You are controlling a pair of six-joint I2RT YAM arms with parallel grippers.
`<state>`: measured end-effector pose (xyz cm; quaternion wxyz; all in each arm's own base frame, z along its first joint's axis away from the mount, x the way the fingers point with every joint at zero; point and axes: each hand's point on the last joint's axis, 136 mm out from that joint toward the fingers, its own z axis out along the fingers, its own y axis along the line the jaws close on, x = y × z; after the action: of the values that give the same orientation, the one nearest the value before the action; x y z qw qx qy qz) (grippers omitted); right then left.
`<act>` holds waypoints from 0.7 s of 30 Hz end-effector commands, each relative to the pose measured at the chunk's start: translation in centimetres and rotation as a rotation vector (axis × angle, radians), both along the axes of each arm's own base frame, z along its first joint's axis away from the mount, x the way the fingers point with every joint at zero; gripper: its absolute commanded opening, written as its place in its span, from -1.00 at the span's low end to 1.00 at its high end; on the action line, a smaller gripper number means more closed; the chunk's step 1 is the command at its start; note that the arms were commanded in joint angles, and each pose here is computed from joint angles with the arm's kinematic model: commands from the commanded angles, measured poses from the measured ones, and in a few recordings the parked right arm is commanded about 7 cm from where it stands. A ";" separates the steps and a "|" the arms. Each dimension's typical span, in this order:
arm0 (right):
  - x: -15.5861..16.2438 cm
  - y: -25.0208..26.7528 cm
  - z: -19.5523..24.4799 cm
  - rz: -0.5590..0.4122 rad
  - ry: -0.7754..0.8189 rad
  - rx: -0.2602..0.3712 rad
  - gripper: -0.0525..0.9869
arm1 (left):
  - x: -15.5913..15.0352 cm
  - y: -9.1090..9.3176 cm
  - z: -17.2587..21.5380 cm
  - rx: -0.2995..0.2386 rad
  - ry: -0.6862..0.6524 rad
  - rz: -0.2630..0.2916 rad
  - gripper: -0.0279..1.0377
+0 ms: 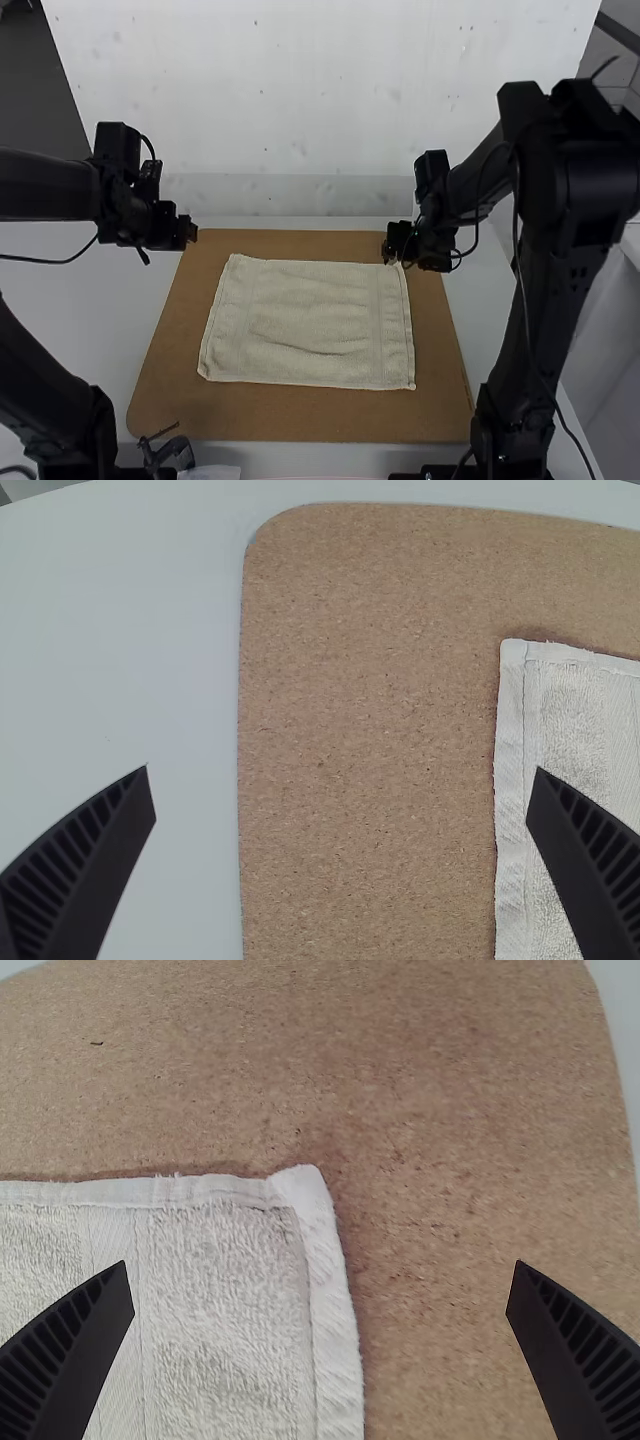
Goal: Fold the towel.
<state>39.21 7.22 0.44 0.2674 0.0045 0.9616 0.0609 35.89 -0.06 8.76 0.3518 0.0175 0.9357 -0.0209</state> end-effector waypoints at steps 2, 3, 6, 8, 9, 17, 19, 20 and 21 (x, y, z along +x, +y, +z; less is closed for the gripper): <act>2.0 1.1 -0.8 -0.006 0.001 -0.019 0.94 | 1.2 0.4 -0.4 -0.016 -0.003 0.011 0.85; 2.2 1.3 -1.1 -0.004 0.006 -0.024 0.92 | 1.3 0.5 -0.5 -0.015 -0.001 0.011 0.85; 2.2 1.5 -2.2 -0.002 0.030 -0.062 0.69 | 1.6 0.5 -1.3 -0.014 0.011 0.011 0.84; 1.8 1.6 -3.2 0.001 0.057 -0.101 0.32 | 1.9 0.3 -1.8 -0.016 0.027 0.005 0.84; 1.7 1.5 -3.5 -0.001 0.063 -0.121 0.10 | 2.2 0.2 -2.1 -0.018 0.036 0.005 0.84; 1.2 1.2 -4.6 -0.026 0.108 -0.164 -0.87 | 3.9 -1.6 -4.6 -0.034 0.144 -0.020 0.84; 1.2 1.2 -4.7 -0.028 0.111 -0.166 -0.87 | 4.3 -2.4 -5.4 -0.039 0.176 -0.027 0.84; 1.2 1.1 -4.7 -0.029 0.111 -0.168 -0.87 | 4.6 -2.8 -6.0 -0.038 0.195 -0.032 0.84; 1.2 1.0 -4.8 -0.031 0.112 -0.171 -0.87 | 4.9 -3.1 -6.3 -0.037 0.208 -0.037 0.83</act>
<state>41.30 8.87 -2.27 0.2398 -0.0068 0.9708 -0.0099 39.12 -1.74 2.55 0.2561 0.0228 0.9657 -0.0374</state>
